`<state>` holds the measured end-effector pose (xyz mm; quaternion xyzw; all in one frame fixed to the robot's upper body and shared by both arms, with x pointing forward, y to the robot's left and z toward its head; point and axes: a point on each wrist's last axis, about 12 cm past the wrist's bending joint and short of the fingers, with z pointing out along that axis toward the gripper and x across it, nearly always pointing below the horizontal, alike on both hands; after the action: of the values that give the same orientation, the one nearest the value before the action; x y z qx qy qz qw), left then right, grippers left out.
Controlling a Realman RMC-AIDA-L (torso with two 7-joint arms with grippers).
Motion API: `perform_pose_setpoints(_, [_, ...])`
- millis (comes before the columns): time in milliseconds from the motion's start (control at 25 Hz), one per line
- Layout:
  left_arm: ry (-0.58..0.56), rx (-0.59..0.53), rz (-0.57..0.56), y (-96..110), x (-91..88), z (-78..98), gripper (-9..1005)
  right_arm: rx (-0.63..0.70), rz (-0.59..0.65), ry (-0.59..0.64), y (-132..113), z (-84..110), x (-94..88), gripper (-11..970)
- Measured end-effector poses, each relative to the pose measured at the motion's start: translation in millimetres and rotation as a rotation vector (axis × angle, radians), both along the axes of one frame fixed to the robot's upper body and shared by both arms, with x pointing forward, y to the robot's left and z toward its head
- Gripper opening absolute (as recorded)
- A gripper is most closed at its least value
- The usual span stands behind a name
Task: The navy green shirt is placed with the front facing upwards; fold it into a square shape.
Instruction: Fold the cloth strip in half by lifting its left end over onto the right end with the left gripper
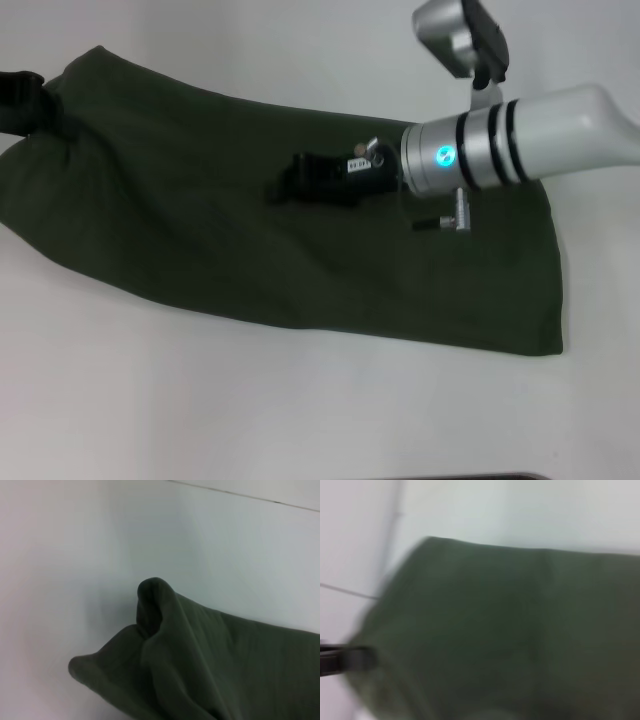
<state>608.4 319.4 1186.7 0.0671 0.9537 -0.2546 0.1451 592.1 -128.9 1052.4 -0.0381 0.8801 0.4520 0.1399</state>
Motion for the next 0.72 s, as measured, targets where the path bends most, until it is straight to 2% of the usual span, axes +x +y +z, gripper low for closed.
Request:
perform_pose_setpoints(120, [0.003, 0.000, 0.002, 0.9, -1.0, -1.1, 69, 0.098, 0.019, -0.005, -2.1, 10.4, -1.4, 20])
perform_pose_setpoints(240, [0.004, -0.002, 0.004, 1.4, -1.5, -1.7, 69, 0.129, 0.024, -0.003, 1.2, 9.7, -5.3, 19])
perform_pose_setpoints(440, [0.003, -0.002, 0.004, 1.3, -1.4, -1.7, 68, 0.088, 0.047, 0.019, 12.1, 3.1, -10.6, 19])
perform_pose_setpoints(720, [0.003, -0.006, 0.000, -1.9, -1.1, -2.5, 68, -0.004, 0.103, -0.002, 20.8, 3.3, -7.0, 19])
